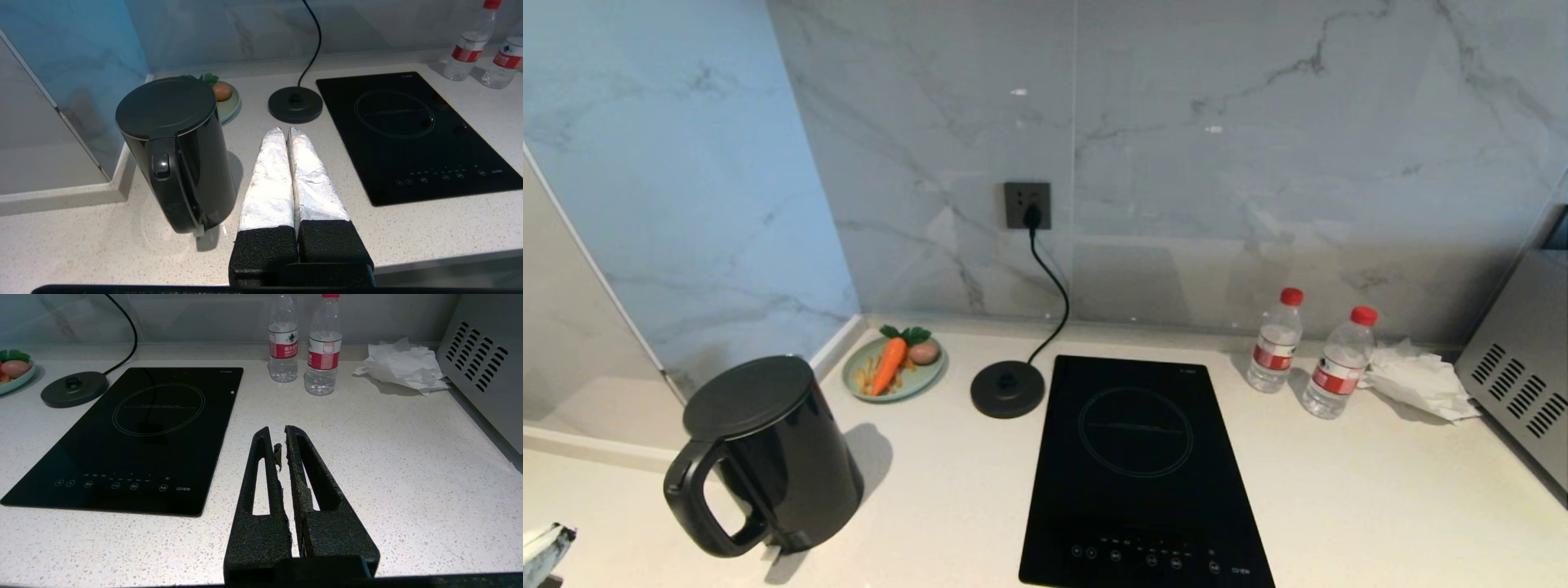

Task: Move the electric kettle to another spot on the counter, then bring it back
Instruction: Grab the kettle

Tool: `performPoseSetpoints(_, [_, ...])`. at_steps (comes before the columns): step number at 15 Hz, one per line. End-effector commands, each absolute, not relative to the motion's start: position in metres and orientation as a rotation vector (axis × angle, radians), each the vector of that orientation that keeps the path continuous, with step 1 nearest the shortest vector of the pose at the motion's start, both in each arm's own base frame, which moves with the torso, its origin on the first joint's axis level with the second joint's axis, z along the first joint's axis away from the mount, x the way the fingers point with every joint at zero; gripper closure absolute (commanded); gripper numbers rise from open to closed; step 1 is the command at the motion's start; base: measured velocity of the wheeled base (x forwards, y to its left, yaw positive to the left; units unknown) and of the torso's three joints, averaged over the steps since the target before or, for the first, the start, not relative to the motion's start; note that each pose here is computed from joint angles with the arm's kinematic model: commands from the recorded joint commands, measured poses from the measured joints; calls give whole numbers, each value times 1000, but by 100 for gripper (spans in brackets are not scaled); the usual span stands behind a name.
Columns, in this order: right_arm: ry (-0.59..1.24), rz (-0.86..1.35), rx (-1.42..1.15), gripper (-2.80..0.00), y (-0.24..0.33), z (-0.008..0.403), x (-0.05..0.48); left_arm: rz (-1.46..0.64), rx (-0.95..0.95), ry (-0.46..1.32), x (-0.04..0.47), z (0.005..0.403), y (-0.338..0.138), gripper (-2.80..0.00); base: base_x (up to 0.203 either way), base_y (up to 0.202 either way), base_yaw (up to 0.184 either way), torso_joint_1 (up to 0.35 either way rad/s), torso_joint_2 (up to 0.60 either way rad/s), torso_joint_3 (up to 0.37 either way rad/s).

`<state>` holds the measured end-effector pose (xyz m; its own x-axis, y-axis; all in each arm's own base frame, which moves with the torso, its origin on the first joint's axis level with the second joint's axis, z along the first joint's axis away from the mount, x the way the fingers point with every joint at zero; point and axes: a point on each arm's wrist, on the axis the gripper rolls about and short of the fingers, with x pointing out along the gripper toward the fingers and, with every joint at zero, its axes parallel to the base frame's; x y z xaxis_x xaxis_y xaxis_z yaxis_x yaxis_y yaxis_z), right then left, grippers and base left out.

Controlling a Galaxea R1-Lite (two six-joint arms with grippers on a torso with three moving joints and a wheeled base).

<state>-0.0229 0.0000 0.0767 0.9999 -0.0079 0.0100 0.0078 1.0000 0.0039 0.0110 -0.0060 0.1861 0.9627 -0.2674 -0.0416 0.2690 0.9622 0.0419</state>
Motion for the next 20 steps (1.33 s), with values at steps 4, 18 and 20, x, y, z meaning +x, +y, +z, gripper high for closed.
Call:
performPoseSetpoints(4, [-12, -8, 5, 0, 0, 77, -23, -277, 36, 120, 35, 198, -6, 0, 0, 0, 0, 0, 0, 0])
performPoseSetpoints(18, [-12, -8, 3, 0, 0, 77, -23, -419, 32, 201, 77, 224, -17, 0, 0, 0, 0, 0, 0, 0])
performPoseSetpoints(20, [-12, -8, 3, 0, 0, 77, -23, -437, 33, 217, 83, 225, -20, 0, 0, 0, 0, 0, 0, 0])
